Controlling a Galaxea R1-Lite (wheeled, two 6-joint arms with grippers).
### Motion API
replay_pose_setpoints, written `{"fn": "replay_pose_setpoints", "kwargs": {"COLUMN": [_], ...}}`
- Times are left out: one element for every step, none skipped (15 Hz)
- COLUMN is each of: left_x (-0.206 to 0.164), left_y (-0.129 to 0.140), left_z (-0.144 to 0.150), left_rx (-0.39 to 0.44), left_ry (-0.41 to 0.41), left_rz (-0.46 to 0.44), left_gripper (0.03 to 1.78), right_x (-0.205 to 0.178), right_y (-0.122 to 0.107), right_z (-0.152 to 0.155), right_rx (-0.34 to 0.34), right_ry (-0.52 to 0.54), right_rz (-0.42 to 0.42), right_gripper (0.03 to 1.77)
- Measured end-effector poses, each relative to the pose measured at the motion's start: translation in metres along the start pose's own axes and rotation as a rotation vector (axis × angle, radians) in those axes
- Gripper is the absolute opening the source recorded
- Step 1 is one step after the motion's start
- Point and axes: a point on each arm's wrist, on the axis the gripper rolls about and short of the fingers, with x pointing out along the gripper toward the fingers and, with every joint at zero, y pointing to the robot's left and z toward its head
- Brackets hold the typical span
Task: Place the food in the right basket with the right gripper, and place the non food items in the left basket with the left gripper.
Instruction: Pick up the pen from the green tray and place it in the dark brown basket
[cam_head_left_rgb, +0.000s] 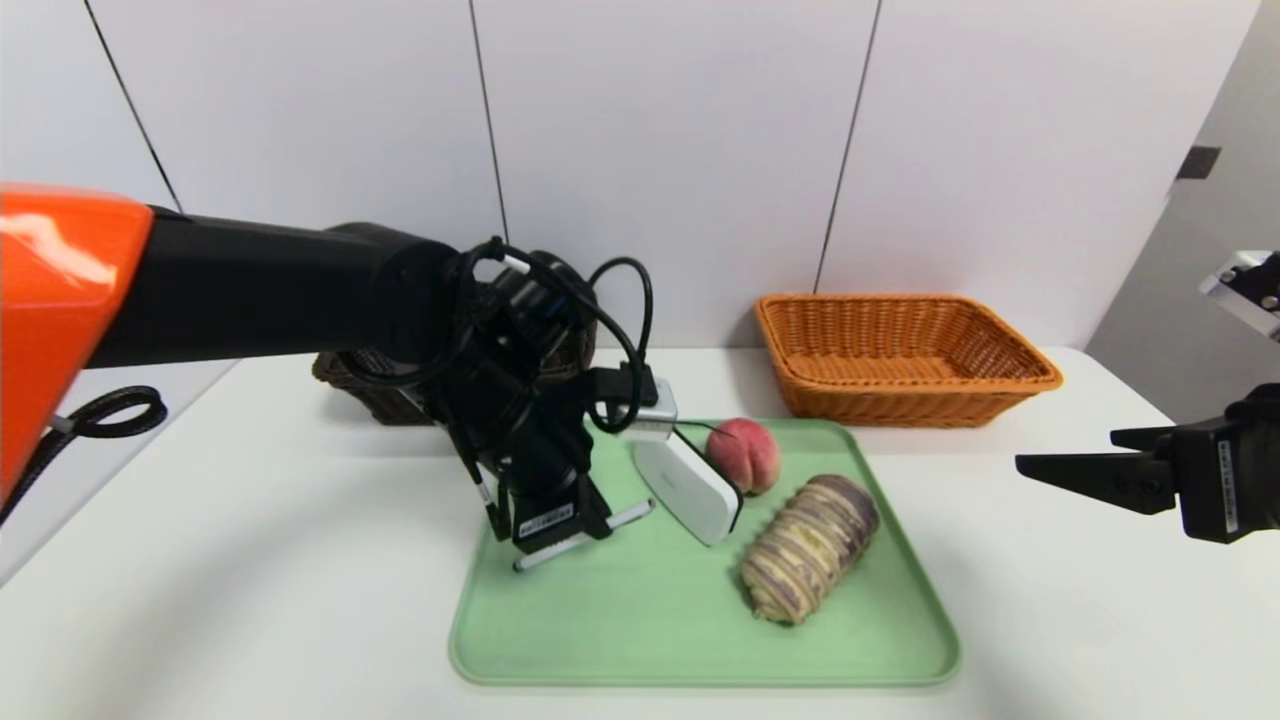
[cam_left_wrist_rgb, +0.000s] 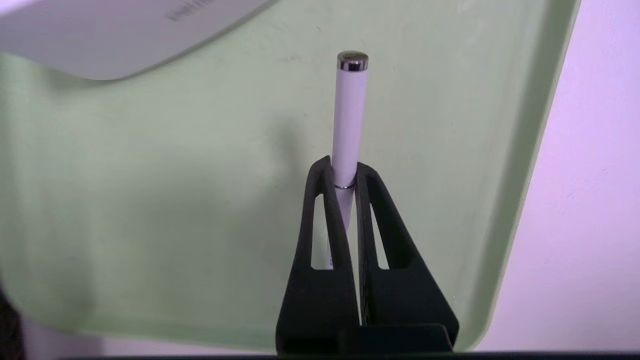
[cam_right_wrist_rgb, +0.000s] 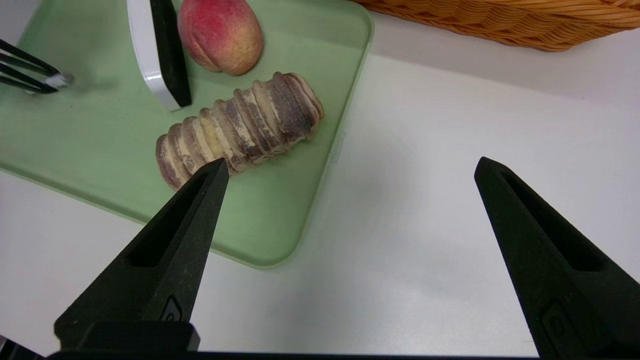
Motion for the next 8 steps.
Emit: {"fn": "replay_pose_setpoints", "kwargs": {"left_x": [-0.011,-0.023,-0.036,-0.050,-0.062,-0.075,-0.089,-0.102], "left_y": [0.001,0.002,0.003,0.003,0.003,0.001,-0.002,-0.004], "left_z": [0.006,0.012,0.017,0.020,0.023,0.026,0.028,0.030], "left_rx": [-0.039,-0.084,-0.127,-0.162,-0.185,-0.206,-0.228,-0.241], "left_ry": [-0.029,-0.062,-0.094,-0.130,-0.159,-0.192,-0.229,-0.260], "left_rz": [0.034,0.068,0.099,0.130,0.153,0.177,0.202,0.225], "left_gripper": [0.09,0.09,0.09,0.09,0.09,0.09,0.09,0.09], "right_x": [0.000,0.000,0.000,0.000,0.000,0.000,0.000,0.000], "right_y": [0.000,0.000,0.000,0.000,0.000,0.000,0.000,0.000], "right_z": [0.000,0.000,0.000,0.000,0.000,0.000,0.000,0.000], "right_rx": [0.000,0.000,0.001,0.001,0.001,0.001,0.002,0.002], "right_ry": [0.000,-0.001,-0.001,-0.001,-0.001,-0.001,0.000,0.001], "right_rz": [0.007,0.015,0.016,0.015,0.015,0.015,0.015,0.015], "right_gripper": [1.70,1.70,1.70,1.70,1.70,1.70,1.70,1.70]}}
